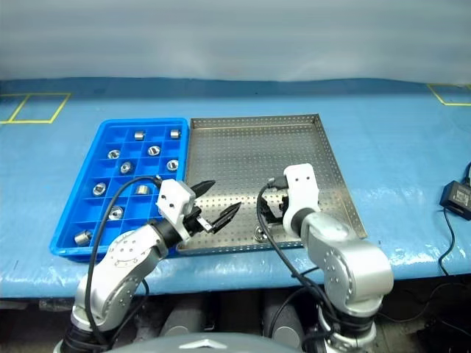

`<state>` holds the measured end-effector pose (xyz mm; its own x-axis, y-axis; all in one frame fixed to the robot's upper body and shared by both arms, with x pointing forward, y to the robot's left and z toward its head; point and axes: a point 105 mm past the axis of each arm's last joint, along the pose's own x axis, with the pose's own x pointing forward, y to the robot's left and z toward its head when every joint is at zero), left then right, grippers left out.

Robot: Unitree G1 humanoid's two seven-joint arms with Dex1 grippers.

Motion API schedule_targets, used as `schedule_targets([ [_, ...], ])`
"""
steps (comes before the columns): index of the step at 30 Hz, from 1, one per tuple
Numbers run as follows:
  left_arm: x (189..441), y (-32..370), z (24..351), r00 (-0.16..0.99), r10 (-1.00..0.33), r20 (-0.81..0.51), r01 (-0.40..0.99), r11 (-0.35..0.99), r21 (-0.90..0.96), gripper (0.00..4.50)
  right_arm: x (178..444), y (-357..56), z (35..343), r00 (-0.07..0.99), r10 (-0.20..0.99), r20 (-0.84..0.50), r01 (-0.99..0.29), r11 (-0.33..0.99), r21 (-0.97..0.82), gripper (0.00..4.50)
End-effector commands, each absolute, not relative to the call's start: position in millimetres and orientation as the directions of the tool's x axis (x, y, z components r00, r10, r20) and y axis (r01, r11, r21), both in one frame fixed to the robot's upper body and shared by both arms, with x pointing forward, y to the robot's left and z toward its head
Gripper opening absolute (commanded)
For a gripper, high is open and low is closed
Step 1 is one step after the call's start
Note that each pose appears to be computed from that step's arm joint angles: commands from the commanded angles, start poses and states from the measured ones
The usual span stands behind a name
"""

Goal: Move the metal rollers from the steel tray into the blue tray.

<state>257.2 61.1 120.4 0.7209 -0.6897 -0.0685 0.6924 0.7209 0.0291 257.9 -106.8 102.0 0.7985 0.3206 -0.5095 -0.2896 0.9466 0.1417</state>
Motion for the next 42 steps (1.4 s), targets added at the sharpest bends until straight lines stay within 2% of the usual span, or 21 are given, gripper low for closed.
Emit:
schedule_targets([
  [1,257,59,125,0.722,-0.692,-0.030,0.692,0.720,0.044,4.50,248,-97,103,0.792,0.351,-0.499,-0.316,0.936,0.155,4.49],
  [10,256,62,122,0.749,-0.662,-0.016,0.662,0.749,0.032,4.50,231,-84,77,0.714,0.381,-0.587,-0.337,0.922,0.189,4.49],
  [17,253,63,122,0.765,-0.643,-0.005,0.643,0.765,0.015,4.50,227,-94,57,0.681,0.303,-0.667,-0.281,0.949,0.145,4.49],
  [20,254,63,122,0.770,-0.638,-0.004,0.638,0.770,0.010,4.50,229,-98,56,0.680,0.289,-0.674,-0.276,0.952,0.130,3.87],
  [27,256,68,123,0.783,-0.622,0.002,0.621,0.783,0.019,4.50,233,-100,58,0.678,0.293,-0.674,-0.292,0.949,0.119,1.64],
  [32,258,71,126,0.794,-0.608,0.005,0.608,0.793,0.037,4.50,239,-97,63,0.677,0.315,-0.665,-0.326,0.939,0.113,1.63],
  [36,260,79,133,0.821,-0.571,0.029,0.569,0.821,0.054,4.50,262,-98,89,0.741,0.306,-0.598,-0.351,0.936,0.044,1.63],
  [38,263,87,137,0.854,-0.517,0.053,0.515,0.856,0.052,4.50,279,-96,111,0.792,0.308,-0.528,-0.353,0.935,0.017,1.63],
  [42,266,106,146,0.914,-0.392,0.104,0.389,0.920,0.050,4.50,305,-79,150,0.853,0.403,-0.331,-0.432,0.902,-0.014,1.63],
])
